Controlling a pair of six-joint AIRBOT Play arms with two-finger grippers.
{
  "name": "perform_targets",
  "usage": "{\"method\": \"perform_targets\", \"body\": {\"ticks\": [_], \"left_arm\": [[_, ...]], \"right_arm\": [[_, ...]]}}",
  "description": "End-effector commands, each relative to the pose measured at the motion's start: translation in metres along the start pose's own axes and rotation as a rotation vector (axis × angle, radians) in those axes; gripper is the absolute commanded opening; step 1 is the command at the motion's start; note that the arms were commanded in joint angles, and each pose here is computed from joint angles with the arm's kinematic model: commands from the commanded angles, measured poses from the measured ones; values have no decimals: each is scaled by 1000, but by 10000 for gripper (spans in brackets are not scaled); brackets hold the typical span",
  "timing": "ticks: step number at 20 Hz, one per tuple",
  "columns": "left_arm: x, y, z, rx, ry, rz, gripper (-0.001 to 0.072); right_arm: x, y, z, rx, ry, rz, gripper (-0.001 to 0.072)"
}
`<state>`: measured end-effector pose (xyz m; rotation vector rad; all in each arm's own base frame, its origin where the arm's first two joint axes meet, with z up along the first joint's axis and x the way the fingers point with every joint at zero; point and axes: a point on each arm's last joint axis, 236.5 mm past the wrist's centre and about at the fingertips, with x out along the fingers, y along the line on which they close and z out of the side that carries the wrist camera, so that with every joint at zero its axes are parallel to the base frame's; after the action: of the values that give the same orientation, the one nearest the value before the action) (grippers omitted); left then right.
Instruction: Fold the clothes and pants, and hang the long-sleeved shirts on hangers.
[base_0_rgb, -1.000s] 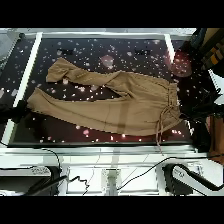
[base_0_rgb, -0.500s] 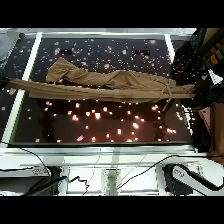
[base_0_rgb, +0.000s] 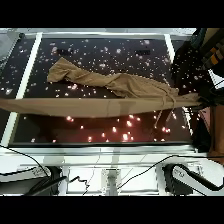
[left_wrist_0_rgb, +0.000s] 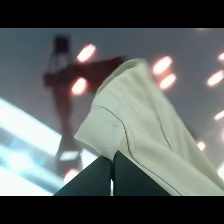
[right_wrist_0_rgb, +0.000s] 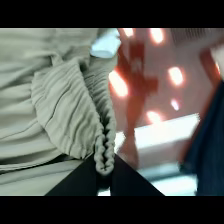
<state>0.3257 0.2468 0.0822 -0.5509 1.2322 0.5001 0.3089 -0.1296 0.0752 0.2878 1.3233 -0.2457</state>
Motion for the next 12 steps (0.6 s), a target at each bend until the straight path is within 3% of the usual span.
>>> {"method": "perform_targets", "body": {"ticks": [1, 7, 12], "left_arm": [[24, 28, -48, -9, 176, 103, 9], [62, 70, -125, 69, 447, 241, 9], [60, 88, -129, 84, 467, 316, 11]], "right_arm": [[27, -11, -57, -15, 220, -35, 39], [67, -7, -155, -23, 555, 6, 39], [69, -7, -163, -21, 581, 7, 49]]}}
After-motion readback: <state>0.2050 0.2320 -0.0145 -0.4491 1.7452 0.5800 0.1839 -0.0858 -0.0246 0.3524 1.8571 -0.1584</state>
